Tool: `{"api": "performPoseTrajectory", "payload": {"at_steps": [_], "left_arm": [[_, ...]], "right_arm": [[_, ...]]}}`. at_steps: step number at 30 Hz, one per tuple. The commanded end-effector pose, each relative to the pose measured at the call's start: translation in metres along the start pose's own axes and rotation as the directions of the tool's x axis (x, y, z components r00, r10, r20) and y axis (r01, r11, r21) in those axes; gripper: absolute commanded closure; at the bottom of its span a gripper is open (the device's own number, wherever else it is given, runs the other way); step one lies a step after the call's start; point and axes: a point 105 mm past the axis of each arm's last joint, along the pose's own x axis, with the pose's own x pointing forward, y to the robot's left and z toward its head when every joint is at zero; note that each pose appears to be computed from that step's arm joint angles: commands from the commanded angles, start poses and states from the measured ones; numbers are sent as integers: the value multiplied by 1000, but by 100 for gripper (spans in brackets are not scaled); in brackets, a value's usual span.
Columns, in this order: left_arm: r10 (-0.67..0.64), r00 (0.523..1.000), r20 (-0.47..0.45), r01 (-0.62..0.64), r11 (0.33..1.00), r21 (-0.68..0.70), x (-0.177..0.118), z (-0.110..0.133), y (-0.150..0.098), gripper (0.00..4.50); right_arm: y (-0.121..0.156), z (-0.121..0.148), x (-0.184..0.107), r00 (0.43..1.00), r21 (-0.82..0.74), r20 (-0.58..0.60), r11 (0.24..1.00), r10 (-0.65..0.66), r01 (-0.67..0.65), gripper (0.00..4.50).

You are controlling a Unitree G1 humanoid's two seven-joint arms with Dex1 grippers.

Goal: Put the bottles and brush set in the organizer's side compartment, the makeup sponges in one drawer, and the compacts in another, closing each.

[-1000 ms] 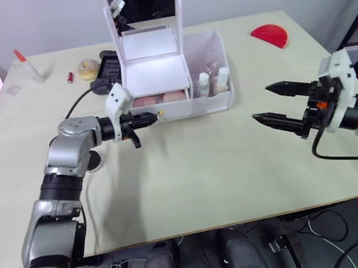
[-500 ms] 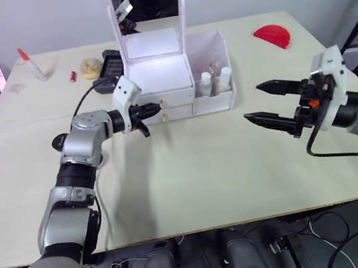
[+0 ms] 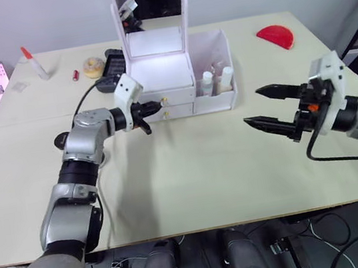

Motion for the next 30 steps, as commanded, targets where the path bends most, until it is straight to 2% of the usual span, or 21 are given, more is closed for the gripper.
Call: {"api": "performPoseTrajectory", "payload": {"at_steps": [1,7,10,12,14,16,19,20,24,26,28,30], "left_arm": [[24,998,59,-26,999,34,-13,24,7,446],[-67,997,46,65,997,35,-42,21,-6,446],[-93,995,48,91,995,32,-81,22,-11,446],[-79,995,68,77,996,32,-116,26,-10,395],[-61,994,87,60,998,14,-145,31,-10,318],[-11,995,98,12,1000,-14,-175,35,-7,213],[154,987,35,-153,988,-26,-227,25,6,44],[221,975,10,-221,975,-32,-245,19,10,4],[431,898,-86,-435,899,-45,-304,-13,23,4],[535,836,-122,-545,836,-62,-339,-34,26,4],[593,787,-171,-610,790,-60,-363,-54,26,4],[635,752,-176,-653,755,-65,-377,-64,28,4]], "right_arm": [[2,13,-4,999,-33,43,999,0,2,0],[-8,7,-11,999,-26,27,999,-37,38,0],[-20,4,-21,996,-36,6,995,-90,90,0],[-31,3,-33,990,-43,-7,989,-142,141,0],[-40,0,-47,981,-48,-24,981,-190,189,0],[-49,-6,-65,969,-56,-45,969,-245,242,0],[-59,-23,-96,943,-52,-86,946,-322,319,0],[-61,-30,-107,934,-51,-106,940,-340,336,0],[-65,-41,-142,907,-39,-117,915,-404,403,0],[-69,-54,-167,879,-17,-140,889,-455,457,0],[-72,-66,-185,853,-8,-170,866,-493,500,0],[-75,-73,-194,837,-12,-179,851,-518,524,0]]}}
